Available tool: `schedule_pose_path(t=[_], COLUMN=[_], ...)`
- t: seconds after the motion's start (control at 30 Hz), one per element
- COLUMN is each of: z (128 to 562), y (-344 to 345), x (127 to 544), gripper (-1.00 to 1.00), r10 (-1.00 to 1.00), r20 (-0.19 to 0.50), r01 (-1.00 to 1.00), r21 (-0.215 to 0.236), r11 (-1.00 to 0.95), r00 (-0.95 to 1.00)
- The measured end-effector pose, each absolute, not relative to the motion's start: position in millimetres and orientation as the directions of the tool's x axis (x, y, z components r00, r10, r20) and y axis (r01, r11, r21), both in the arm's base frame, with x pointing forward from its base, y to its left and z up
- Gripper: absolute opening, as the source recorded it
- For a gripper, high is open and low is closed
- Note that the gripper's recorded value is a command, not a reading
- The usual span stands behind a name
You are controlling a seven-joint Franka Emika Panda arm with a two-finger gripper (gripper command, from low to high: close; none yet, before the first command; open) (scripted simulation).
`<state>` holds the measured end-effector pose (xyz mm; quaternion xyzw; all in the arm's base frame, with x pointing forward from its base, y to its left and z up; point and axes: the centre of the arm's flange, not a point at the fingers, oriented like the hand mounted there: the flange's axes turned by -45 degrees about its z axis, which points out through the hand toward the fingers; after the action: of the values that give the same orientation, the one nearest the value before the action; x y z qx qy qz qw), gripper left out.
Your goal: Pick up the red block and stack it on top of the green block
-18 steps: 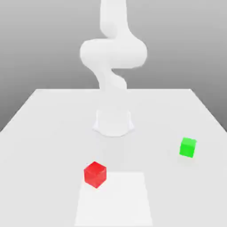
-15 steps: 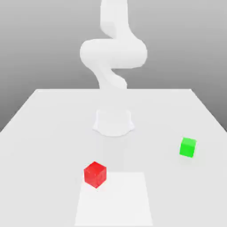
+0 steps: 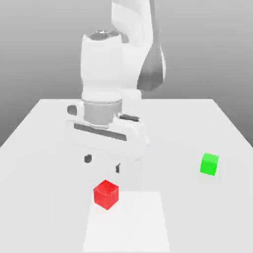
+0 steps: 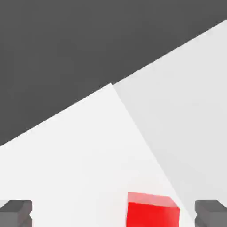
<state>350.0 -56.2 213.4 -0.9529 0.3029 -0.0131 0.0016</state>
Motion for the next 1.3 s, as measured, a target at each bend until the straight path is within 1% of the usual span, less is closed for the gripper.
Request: schedule_pose_path(t=[0.07, 0.2, 0.23, 0.47, 0.7, 0.77, 0.87, 1.0, 1.13, 1.3], z=[188.1, 151.2, 145.6, 145.9, 200.2, 211.1, 221.5, 232.2, 240.4, 246.3], y=[-58.4, -56.7, -56.6, -56.5, -56.3, -30.2, 28.3, 112.5, 188.3, 262.6], x=[344.0, 341.0, 340.4, 340.5, 340.9, 343.4, 342.9, 323.6, 283.1, 208.5], gripper=[0.00, 0.00, -1.00, -1.00, -1.00, -1.00, -1.00, -1.00, -1.00, -1.00], r10=[-0.594, -0.594, -0.594, -0.594, -0.593, -0.561, -0.493, -0.381, -0.262, -0.108], r20=[0.006, 0.000, 0.000, 0.001, 0.001, 0.001, 0.000, -0.002, -0.003, -0.001], r01=[-0.594, -0.594, -0.594, -0.594, -0.593, -0.561, -0.493, -0.381, -0.262, -0.108], r21=[-0.003, 0.000, 0.000, -0.001, 0.000, -0.005, -0.013, -0.020, -0.020, -0.008], r11=[-0.805, -0.805, -0.805, -0.804, -0.805, -0.828, -0.870, -0.925, -0.965, -0.994], r00=[0.805, 0.805, 0.805, 0.804, 0.805, 0.828, 0.870, 0.925, 0.965, 0.994])
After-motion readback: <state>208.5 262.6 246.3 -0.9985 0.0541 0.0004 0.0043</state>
